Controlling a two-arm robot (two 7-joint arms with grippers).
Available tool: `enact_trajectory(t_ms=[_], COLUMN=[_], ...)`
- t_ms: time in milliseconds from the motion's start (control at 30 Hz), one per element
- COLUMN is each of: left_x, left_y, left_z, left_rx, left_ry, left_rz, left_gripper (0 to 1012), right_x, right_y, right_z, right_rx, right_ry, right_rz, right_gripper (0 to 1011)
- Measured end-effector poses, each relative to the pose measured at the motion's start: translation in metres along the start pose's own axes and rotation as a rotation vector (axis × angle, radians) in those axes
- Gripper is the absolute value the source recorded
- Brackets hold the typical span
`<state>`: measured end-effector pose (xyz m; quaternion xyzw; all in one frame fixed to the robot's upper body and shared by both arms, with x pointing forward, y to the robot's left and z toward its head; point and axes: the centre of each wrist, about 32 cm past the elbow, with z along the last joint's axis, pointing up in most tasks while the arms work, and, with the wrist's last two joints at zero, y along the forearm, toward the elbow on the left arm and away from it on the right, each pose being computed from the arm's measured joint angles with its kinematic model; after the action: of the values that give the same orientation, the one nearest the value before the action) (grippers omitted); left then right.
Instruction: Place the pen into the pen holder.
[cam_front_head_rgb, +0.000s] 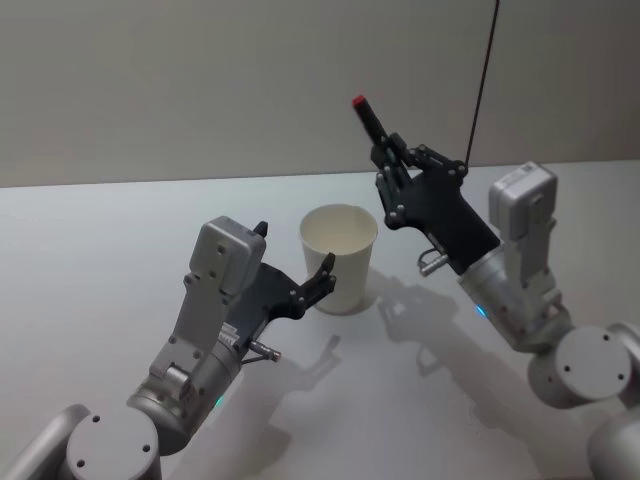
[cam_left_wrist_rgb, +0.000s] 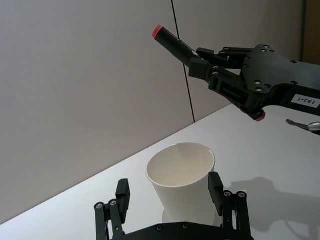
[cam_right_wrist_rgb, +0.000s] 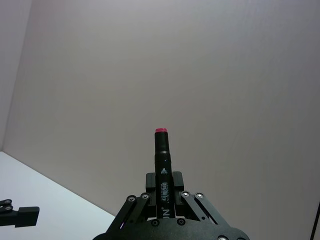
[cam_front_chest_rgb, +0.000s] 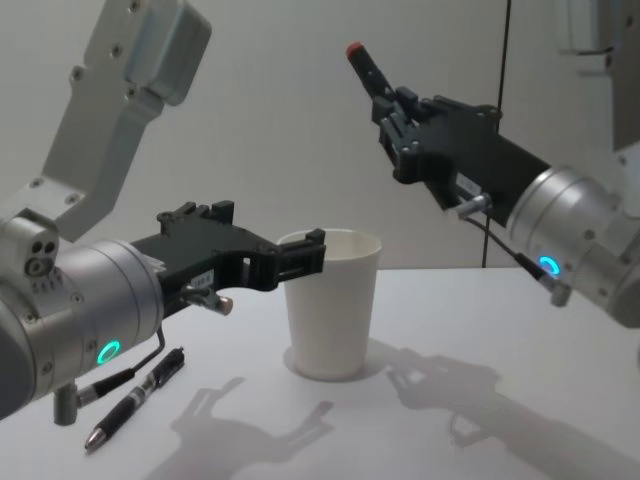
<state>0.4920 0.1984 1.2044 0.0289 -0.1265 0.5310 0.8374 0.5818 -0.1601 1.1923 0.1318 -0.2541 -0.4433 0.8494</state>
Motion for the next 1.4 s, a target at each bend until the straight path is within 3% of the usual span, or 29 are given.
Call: enact_trajectory(t_ms=[767, 1400], left_x=[0.0, 0.0], left_y=[0.0, 0.0], left_z=[0.0, 0.0], left_rx=[0.0, 0.0], left_ry=[0.0, 0.0], left_rz=[0.0, 0.0], left_gripper=[1000, 999], right_x=[-0.012, -0.018], right_y=[0.042, 0.066], right_z=[-0.031, -0.049], right_rx=[0.049, 0.056], right_ry=[0.033, 0.127], right_rz=[-0.007, 0.05], right_gripper=[177, 177])
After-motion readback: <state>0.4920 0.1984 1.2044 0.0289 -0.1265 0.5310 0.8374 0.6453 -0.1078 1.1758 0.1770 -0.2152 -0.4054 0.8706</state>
